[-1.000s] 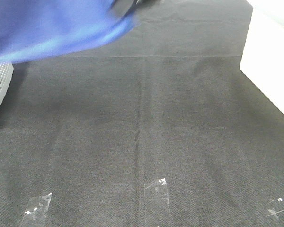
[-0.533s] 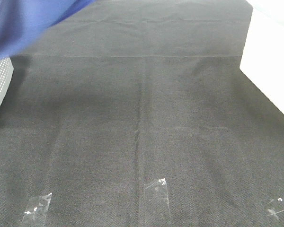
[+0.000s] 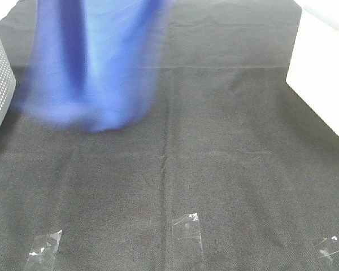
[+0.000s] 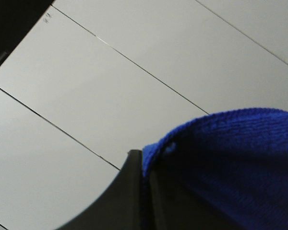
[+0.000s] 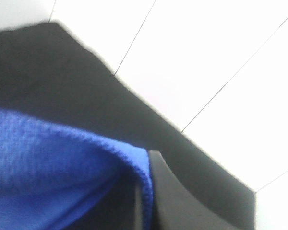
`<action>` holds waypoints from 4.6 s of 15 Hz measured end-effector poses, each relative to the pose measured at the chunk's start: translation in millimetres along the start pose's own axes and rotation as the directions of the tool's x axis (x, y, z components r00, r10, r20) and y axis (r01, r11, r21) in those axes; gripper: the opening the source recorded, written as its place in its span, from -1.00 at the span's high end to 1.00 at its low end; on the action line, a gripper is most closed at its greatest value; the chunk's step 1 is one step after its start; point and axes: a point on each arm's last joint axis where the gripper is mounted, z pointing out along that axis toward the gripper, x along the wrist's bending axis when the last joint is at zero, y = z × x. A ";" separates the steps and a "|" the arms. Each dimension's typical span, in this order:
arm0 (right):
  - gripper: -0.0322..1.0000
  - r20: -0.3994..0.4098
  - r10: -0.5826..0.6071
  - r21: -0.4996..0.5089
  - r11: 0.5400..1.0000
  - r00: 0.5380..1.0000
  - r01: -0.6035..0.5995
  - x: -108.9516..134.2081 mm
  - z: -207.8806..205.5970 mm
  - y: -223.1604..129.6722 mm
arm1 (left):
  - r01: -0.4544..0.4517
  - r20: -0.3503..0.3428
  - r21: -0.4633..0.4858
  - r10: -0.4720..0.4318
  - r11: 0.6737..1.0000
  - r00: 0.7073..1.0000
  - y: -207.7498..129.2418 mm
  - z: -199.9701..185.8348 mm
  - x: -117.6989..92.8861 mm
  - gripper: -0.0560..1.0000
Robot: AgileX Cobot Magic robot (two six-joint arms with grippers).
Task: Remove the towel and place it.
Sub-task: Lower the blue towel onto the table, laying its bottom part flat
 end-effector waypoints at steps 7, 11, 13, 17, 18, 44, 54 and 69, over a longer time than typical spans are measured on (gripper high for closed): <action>0.92 0.122 -0.015 -0.155 0.987 0.992 0.034 -6.1 11.7 9.0 | -0.023 -0.179 -0.106 0.004 0.994 0.984 -28.9 34.7 -20.2 0.89; 0.92 0.166 -0.050 -0.238 0.967 0.985 0.089 -3.5 24.1 11.1 | 0.008 -0.262 -0.100 -0.034 0.995 0.965 -59.0 40.9 -11.7 0.89; 0.92 0.191 -0.051 -0.343 0.932 0.980 0.115 -0.4 31.4 16.0 | 0.004 -0.293 -0.113 -0.037 0.994 0.956 -68.6 45.3 -14.6 0.89; 0.92 0.251 -0.059 -0.425 0.890 0.966 0.165 -9.5 50.1 6.4 | -0.009 -0.382 -0.132 -0.043 0.991 0.923 -93.8 58.9 -4.7 0.89; 0.92 0.264 -0.059 -0.425 0.889 0.963 0.171 -14.8 56.0 0.1 | 0.008 -0.397 -0.139 -0.063 0.990 0.916 -102.8 65.5 -2.6 0.89; 0.92 0.144 0.273 -0.148 0.956 0.951 -0.252 -39.5 98.7 -73.2 | 0.162 -0.079 0.196 -0.149 0.967 0.986 -169.8 128.6 -63.3 0.89; 0.92 -0.185 0.456 0.376 0.851 0.871 -0.366 -15.6 16.0 -60.0 | 0.139 0.289 0.720 -0.476 0.680 0.830 -126.1 47.8 -31.7 0.89; 0.92 -0.287 0.620 0.591 0.715 0.731 -0.374 21.5 -47.0 -82.8 | 0.183 0.177 0.895 -0.700 0.407 0.692 -91.1 -81.2 -33.5 0.89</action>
